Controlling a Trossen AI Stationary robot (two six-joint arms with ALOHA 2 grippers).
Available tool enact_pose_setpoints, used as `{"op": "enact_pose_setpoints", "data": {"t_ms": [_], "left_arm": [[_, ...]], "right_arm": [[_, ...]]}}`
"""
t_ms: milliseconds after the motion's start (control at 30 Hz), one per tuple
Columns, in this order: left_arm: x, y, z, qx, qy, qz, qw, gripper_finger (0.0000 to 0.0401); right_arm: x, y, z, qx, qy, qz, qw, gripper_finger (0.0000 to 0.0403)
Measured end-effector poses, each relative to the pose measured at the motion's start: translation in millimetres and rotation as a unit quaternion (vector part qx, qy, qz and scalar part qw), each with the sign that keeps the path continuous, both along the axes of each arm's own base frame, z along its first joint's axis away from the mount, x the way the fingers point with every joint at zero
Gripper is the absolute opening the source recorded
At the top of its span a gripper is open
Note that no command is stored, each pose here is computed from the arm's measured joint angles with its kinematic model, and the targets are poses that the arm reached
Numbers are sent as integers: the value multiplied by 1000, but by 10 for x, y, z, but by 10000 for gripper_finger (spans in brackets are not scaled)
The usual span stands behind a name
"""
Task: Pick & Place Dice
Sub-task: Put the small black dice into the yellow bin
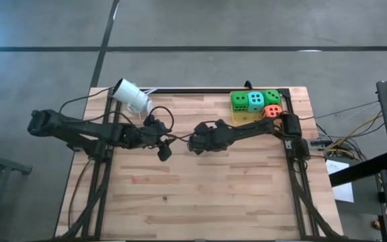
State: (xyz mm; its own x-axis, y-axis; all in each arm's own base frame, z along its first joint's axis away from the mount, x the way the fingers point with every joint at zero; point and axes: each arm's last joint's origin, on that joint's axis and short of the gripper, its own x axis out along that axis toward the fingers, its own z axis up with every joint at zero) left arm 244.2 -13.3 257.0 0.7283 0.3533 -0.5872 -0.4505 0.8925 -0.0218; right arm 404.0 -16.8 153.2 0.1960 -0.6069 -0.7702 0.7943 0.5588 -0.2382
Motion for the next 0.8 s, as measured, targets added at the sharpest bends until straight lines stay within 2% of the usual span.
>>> {"op": "enact_pose_setpoints", "data": {"t_ms": [300, 467, 800], "left_arm": [[-3, -38, -1, 1, 2, -9, 1000, 203], [-5, -50, -3, 2, 3, -12, 1000, 203], [3, -51, 6, 2, -4, -12, 1000, 203]], "right_arm": [[-406, -7, 429, -37, 31, -42, 998, 53], [-734, -44, 512, -35, 21, -67, 997, 54], [-1458, -268, 552, -34, -22, -160, 986, 54]]}}
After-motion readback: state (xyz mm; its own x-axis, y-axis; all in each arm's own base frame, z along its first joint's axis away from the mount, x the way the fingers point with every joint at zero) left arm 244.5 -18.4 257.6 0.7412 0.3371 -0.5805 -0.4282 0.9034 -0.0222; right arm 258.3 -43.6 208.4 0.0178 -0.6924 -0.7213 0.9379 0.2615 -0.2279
